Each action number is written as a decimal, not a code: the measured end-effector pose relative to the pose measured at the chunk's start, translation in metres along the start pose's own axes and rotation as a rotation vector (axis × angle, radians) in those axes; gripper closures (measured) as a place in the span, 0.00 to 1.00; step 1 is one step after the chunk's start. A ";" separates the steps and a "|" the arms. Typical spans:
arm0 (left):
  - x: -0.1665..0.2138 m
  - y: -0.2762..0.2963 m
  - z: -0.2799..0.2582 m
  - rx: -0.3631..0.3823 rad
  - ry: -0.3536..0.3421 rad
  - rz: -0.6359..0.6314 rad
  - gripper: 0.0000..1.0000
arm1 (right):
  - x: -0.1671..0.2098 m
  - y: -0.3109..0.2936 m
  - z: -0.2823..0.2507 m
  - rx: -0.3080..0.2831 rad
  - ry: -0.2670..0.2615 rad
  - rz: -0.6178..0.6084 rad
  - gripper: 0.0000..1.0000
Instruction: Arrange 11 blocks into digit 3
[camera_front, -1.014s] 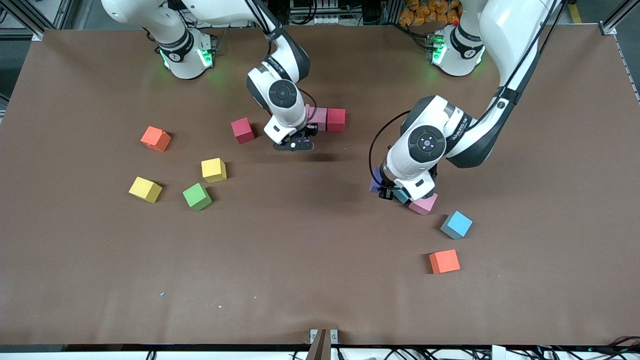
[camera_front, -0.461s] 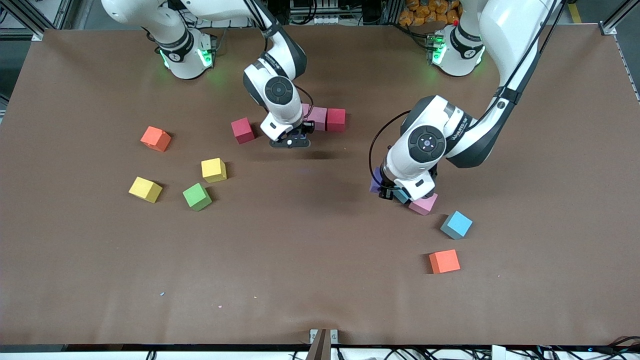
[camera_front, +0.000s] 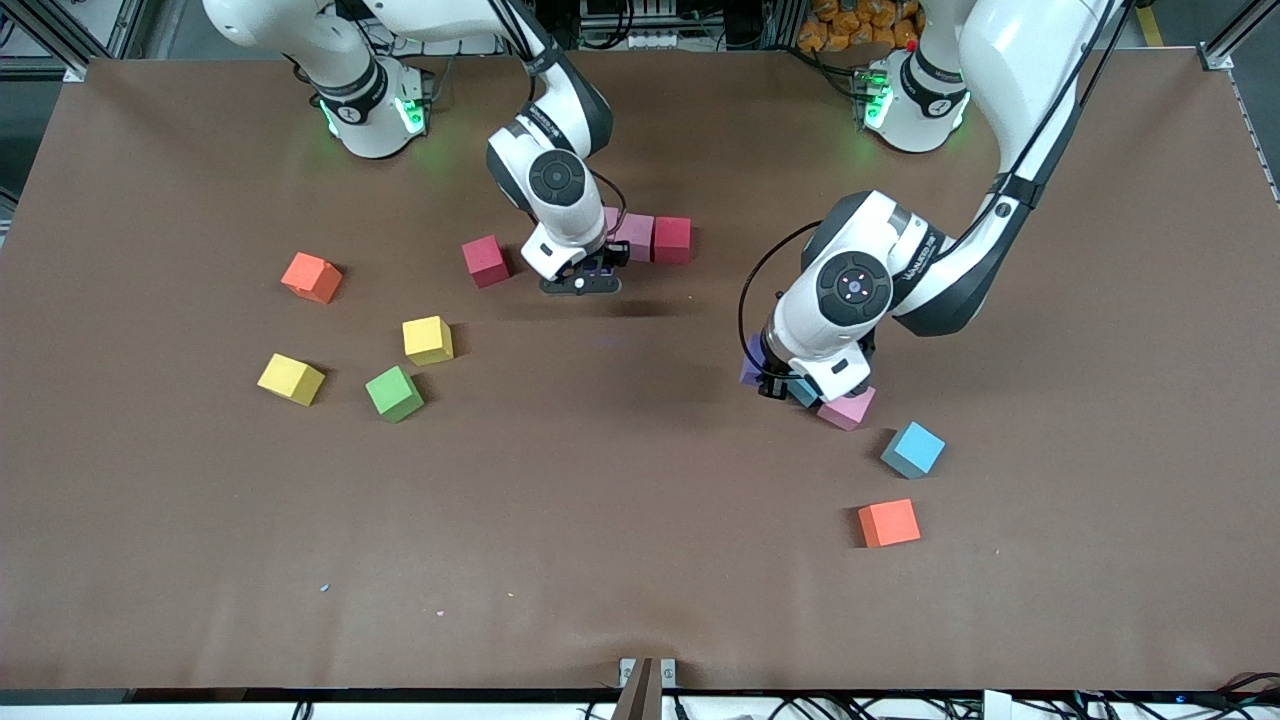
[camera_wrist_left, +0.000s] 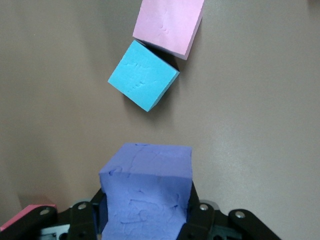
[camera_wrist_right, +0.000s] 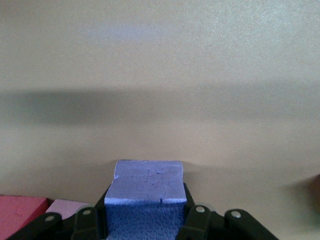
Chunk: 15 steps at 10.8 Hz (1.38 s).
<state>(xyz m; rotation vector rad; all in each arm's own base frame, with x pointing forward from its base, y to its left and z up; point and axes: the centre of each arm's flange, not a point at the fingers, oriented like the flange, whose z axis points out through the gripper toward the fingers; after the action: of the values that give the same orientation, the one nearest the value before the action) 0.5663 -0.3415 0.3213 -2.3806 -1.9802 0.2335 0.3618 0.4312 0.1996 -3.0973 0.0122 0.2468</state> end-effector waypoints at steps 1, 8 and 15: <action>0.000 0.000 0.000 0.000 0.000 0.000 0.41 | 0.000 0.000 0.000 0.000 0.000 0.000 0.47; 0.002 0.002 -0.002 -0.002 0.000 -0.004 0.41 | 0.004 -0.001 -0.017 0.027 0.024 0.048 0.00; 0.000 0.001 -0.004 -0.004 -0.001 -0.001 0.41 | 0.144 0.163 -0.102 0.040 0.092 -0.030 0.00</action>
<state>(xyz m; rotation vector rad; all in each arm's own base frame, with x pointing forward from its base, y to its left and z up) 0.5683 -0.3413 0.3253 -2.3819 -1.9842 0.2309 0.5180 0.2641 0.2718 -3.0630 -0.0271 0.1019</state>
